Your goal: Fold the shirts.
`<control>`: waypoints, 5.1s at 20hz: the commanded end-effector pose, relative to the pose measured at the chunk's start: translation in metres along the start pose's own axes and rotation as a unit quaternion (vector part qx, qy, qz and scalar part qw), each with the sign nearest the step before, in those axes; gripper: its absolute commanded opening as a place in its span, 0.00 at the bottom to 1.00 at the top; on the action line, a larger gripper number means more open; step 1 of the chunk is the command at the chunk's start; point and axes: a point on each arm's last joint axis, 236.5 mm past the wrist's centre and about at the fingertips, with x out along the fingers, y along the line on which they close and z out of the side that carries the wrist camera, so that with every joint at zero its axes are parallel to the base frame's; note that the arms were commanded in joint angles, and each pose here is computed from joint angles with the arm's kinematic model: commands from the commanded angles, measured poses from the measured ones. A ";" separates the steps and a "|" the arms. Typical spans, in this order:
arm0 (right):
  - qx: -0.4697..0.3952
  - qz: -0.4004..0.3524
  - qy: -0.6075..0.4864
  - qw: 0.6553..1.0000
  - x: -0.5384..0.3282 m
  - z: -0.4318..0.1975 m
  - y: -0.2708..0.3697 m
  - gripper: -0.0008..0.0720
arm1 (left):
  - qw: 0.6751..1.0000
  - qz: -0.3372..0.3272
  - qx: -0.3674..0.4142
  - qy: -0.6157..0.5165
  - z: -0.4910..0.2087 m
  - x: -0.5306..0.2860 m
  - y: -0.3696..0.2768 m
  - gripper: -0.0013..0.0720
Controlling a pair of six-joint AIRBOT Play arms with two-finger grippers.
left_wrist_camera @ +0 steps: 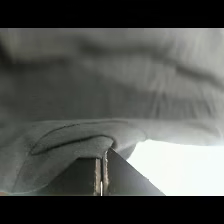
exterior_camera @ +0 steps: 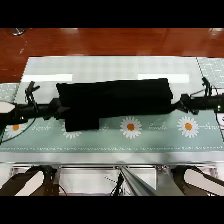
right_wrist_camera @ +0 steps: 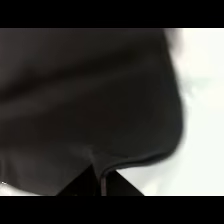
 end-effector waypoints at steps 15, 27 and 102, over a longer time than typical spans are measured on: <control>0.023 0.031 -0.022 0.999 0.076 0.158 0.030 0.04 | 0.999 -0.014 -0.021 0.041 0.153 0.085 -0.003 0.06; 0.077 0.021 0.046 0.996 0.012 0.129 -0.060 0.87 | 0.967 0.240 -0.050 0.068 0.130 -0.085 0.136 0.97; -0.288 0.170 0.185 0.924 0.183 -0.119 0.350 0.88 | 0.977 0.008 0.189 -0.103 -0.037 -0.091 -0.066 0.06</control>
